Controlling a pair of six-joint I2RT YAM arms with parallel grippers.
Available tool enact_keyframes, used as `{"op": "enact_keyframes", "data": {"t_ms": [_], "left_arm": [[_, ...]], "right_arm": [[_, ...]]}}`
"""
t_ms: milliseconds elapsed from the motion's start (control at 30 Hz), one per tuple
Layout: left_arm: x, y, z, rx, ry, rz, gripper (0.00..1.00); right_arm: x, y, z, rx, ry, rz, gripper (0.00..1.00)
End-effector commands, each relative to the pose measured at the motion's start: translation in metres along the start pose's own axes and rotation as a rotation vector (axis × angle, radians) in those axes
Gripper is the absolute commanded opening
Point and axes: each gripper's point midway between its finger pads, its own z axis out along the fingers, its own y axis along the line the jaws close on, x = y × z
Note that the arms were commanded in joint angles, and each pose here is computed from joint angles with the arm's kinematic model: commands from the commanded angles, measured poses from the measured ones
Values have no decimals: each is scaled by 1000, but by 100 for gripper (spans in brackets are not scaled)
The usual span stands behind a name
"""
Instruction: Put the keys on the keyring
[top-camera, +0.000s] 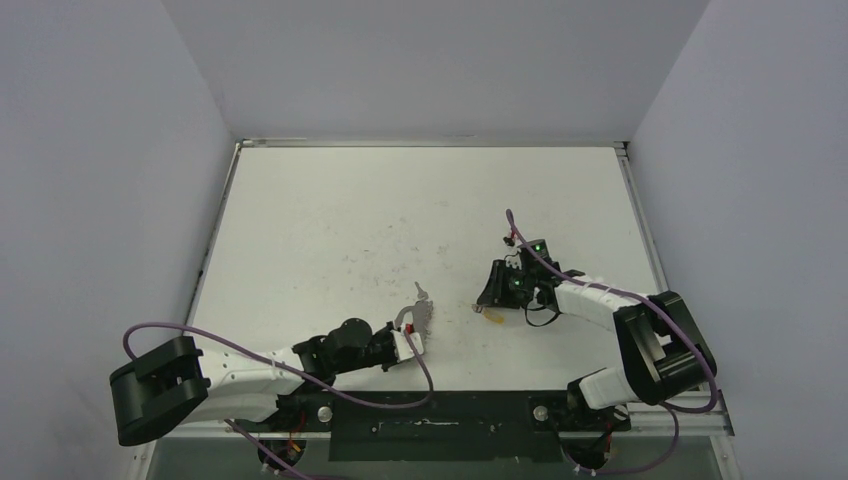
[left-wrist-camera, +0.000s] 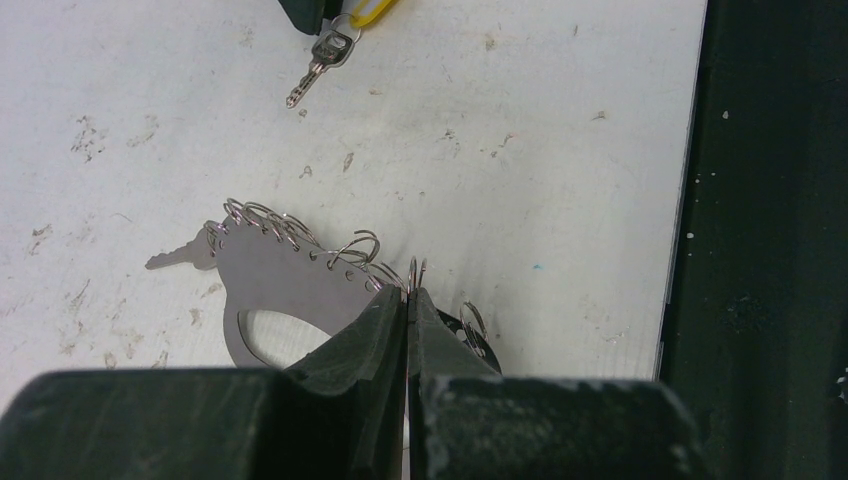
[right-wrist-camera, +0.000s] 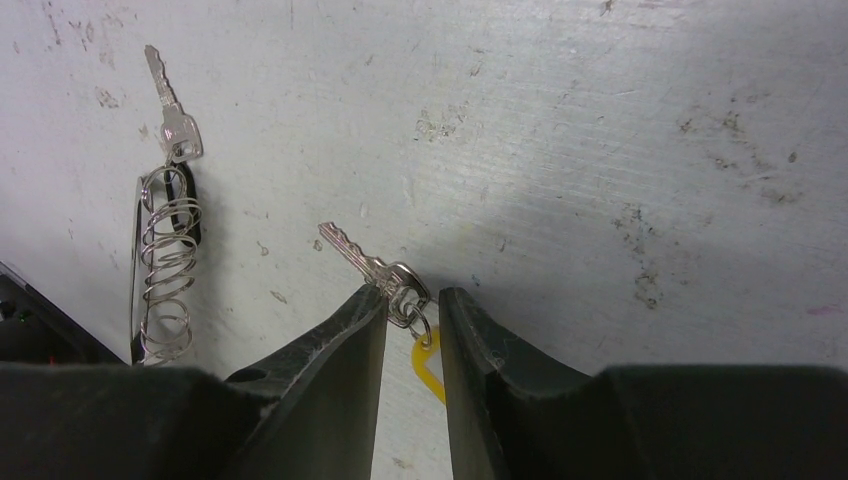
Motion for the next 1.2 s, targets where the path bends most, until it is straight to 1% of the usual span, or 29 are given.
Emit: {"op": "enact_keyframes", "data": {"t_ms": [0,167,267,333,367,433,633,800,900,1033,1167], "left_arm": [[-14,3,3,-9,-43,-5,0],[-15,3,4,-10,-42,1,0],[-14,3,4,-8,-37,1,0],[-15,3,3,-7,-39,-2,0],[-15,3,4,-7,-40,-6,0],[-17,3,4,-7,-41,-17,0],[-23,5,5,-21,-54,-60,0],[-32,12,7,-61,-81,-119,0],[-37,15,8,-78,-90,-153,0],[-46,16,8,-78,-132,-157,0],[-50,17,7,-82,-154,-147,0]], "right_arm": [[15,-9,-5,30,47,18,28],[21,-10,-7,29,58,24,28],[24,-10,-7,22,73,25,24],[24,-9,-7,18,74,25,18],[24,-10,-7,17,73,25,13],[23,-8,-8,12,67,22,0],[6,8,-27,-17,14,-39,0],[-2,37,-46,-94,-23,-136,0],[0,60,-51,-147,-35,-205,0],[8,92,-53,-225,-34,-299,0],[12,112,-57,-294,-38,-348,0]]}}
